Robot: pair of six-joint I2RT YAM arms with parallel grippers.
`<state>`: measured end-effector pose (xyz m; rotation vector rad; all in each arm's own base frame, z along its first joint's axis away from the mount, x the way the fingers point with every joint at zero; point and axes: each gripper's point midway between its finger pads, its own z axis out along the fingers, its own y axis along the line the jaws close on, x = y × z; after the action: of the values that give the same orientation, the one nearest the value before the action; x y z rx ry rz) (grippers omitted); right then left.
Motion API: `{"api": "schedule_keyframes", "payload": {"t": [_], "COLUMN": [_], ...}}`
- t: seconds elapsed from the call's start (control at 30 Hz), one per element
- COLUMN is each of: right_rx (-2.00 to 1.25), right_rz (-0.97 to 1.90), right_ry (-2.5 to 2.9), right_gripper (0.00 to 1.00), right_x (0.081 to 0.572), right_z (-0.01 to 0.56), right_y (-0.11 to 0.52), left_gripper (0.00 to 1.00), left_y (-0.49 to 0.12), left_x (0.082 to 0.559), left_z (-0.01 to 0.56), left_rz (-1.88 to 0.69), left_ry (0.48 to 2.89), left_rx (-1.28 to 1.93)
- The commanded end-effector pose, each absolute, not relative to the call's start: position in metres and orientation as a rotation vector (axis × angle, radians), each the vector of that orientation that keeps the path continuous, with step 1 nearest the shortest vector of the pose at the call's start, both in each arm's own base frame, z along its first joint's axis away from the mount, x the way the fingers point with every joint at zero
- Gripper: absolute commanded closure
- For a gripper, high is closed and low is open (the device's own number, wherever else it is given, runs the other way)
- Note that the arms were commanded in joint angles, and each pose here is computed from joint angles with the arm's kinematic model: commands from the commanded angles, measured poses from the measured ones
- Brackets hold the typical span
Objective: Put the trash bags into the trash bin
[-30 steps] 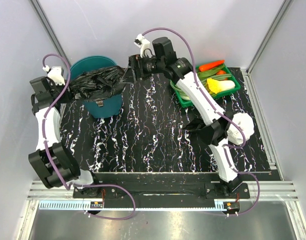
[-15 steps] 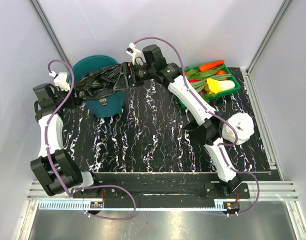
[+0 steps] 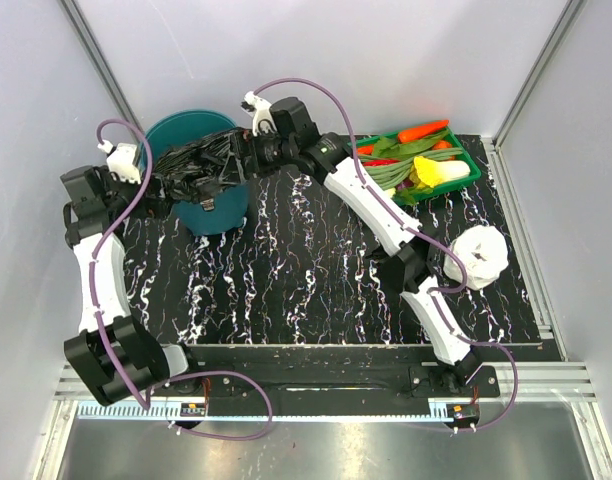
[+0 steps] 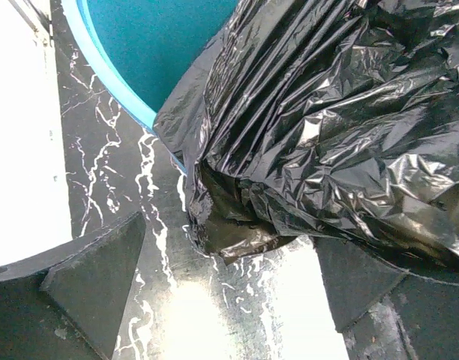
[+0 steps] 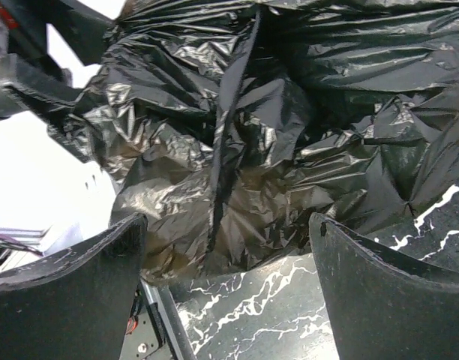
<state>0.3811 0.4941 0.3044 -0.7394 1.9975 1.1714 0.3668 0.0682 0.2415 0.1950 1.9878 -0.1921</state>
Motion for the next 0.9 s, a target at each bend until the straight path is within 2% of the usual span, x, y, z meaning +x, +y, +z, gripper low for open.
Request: {"api": "schedule_keyframes", "payload": {"t": [0.0, 0.23, 0.57, 0.87], "right_rx": [-0.693, -0.651, -0.715, -0.767], "right_rz": [1.123, 1.109, 0.896, 0.879], "right_ry": [1.971, 1.958, 1.978, 1.955], "right_gripper": [0.07, 0.08, 0.08, 0.08], "right_x": [0.393, 0.399, 0.408, 0.402], "right_z": [0.308, 0.310, 0.287, 0.293], "right_y": [0.496, 0.501, 0.486, 0.482], "left_gripper": [0.01, 0.01, 0.01, 0.01], "left_y": [0.079, 0.103, 0.122, 0.112], "left_x": [0.362, 0.343, 0.303, 0.301], "left_z": [0.282, 0.280, 0.256, 0.298], "left_rz": [-0.042, 0.197, 0.395, 0.333], "left_ry": [1.935, 2.007, 2.177, 2.100], "left_rx": [0.269, 0.392, 0.674, 0.727]}}
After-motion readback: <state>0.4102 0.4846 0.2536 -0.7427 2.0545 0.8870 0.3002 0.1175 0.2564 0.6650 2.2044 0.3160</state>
